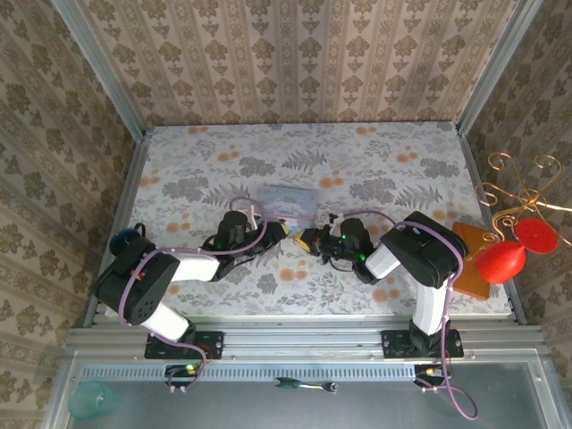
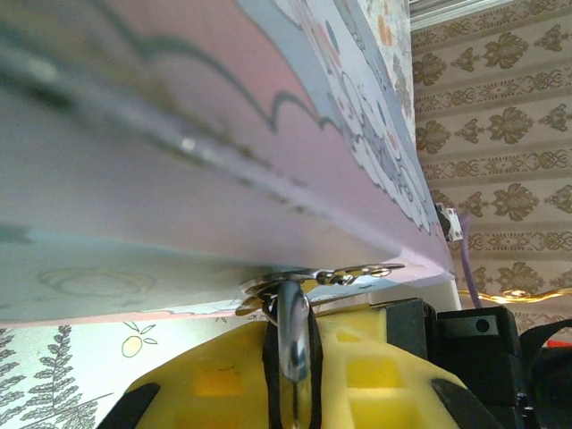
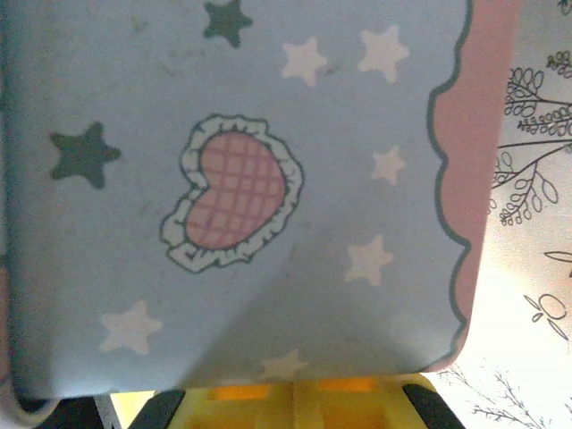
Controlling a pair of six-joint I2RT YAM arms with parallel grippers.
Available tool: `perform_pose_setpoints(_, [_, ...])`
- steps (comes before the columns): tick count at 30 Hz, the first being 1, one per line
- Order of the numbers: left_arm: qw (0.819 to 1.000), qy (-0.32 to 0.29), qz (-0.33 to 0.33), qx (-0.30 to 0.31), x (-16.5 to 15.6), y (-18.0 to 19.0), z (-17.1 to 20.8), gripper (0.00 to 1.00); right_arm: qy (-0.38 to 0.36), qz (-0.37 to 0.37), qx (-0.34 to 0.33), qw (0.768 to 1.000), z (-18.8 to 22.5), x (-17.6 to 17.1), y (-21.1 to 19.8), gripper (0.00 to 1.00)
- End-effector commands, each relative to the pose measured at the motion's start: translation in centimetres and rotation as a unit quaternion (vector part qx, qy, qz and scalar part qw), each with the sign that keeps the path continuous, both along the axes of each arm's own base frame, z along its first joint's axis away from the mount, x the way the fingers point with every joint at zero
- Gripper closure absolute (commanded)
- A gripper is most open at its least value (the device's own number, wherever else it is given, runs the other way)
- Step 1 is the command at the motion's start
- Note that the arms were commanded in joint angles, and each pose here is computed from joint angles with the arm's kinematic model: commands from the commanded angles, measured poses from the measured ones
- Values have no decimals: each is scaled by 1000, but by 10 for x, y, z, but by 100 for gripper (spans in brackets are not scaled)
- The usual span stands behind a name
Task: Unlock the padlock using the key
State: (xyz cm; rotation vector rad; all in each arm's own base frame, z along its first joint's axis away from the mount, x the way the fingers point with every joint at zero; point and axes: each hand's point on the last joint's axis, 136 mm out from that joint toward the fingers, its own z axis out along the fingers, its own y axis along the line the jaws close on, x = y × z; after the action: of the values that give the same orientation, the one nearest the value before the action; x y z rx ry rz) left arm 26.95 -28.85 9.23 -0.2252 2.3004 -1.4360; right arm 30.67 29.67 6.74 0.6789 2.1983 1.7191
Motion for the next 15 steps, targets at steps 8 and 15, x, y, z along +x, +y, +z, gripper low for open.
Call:
perform_pose_setpoints(8, [989, -36, -130, -60, -41, -45, 43, 91, -74, 21, 59, 995, 56, 1, 42, 100])
perform_pose_setpoints(15, [992, -19, -123, -33, -43, -38, 29, 91, -85, 12, 54, 995, 60, 3, 39, 100])
